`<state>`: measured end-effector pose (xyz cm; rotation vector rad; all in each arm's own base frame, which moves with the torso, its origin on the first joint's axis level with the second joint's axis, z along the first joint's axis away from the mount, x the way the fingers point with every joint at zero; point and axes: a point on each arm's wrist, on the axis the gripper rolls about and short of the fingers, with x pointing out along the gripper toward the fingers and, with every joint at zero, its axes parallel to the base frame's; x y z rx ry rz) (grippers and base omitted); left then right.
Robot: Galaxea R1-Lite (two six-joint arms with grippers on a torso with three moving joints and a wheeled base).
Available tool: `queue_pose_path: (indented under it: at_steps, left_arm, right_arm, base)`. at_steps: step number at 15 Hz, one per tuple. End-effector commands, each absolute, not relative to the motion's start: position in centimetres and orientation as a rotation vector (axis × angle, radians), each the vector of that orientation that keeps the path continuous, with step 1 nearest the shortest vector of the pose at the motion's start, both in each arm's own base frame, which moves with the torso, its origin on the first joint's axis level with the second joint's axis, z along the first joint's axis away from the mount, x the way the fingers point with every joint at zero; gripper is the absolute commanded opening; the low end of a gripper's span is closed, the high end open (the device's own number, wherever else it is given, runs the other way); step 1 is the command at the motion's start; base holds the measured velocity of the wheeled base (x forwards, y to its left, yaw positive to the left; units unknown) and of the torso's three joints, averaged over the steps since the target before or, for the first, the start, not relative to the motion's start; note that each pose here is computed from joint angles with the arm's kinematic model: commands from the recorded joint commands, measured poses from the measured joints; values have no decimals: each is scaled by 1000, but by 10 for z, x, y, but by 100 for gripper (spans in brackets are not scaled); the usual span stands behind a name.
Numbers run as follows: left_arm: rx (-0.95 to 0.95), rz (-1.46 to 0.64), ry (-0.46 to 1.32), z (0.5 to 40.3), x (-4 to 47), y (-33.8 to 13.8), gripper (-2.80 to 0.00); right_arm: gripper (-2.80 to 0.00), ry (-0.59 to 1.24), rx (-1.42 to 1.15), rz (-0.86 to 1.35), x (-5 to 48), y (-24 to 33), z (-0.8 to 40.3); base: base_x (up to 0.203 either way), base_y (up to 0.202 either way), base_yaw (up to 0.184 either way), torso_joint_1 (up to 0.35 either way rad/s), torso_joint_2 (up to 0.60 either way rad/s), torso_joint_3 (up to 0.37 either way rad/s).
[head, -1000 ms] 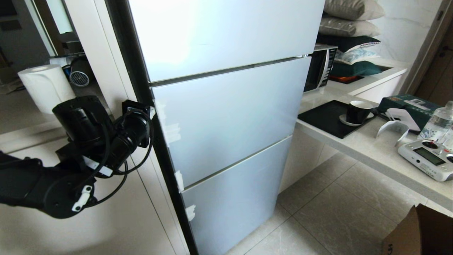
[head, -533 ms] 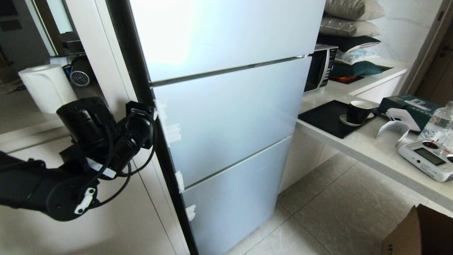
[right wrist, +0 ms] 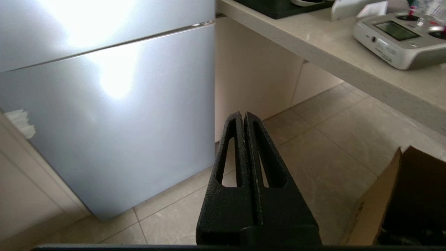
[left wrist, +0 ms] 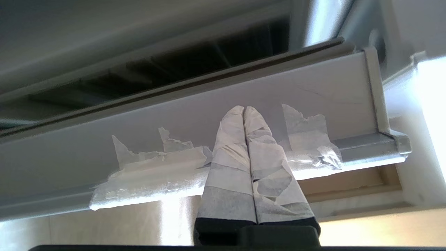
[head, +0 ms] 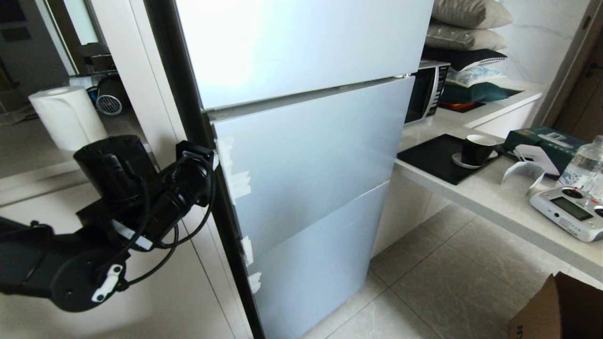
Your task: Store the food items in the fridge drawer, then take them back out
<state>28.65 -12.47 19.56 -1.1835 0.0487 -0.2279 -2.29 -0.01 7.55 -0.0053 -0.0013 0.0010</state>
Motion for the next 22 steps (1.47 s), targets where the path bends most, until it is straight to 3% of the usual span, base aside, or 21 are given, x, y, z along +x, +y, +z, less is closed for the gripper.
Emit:
queue_pose_path:
  at_steps: [1, 8, 11, 15, 19, 22]
  left_arm:
    - [-1192, -249, 53, 197, 278, -127, -280]
    - [-1180, -340, 131, 197, 241, -139, -280]
    - [-1134, -532, 218, 203, 200, -147, -280]
    - [-977, -782, 347, 188, 138, -123, -280]
    - [-854, -941, 132, 213, 95, -85, -280]
    - [-526, -779, -4, 233, 81, -55, -280]
  right_arm:
    - [-280, -2, -6, 2, -23, 0, 75]
    - [-280, -2, -6, 2, -23, 0, 75]
    - [-280, -2, -6, 2, -23, 0, 75]
    - [-280, -2, -6, 2, -23, 0, 75]
    - [-280, -2, -6, 2, -23, 0, 75]
    - [-280, -2, -8, 2, -23, 0, 75]
  base:
    - [0, 0, 0, 0, 0, 0]
    - [0, 0, 0, 0, 0, 0]
    - [0, 0, 0, 0, 0, 0]
    - [0, 0, 0, 0, 0, 0]
    - [0, 0, 0, 0, 0, 0]
    - [0, 0, 0, 0, 0, 0]
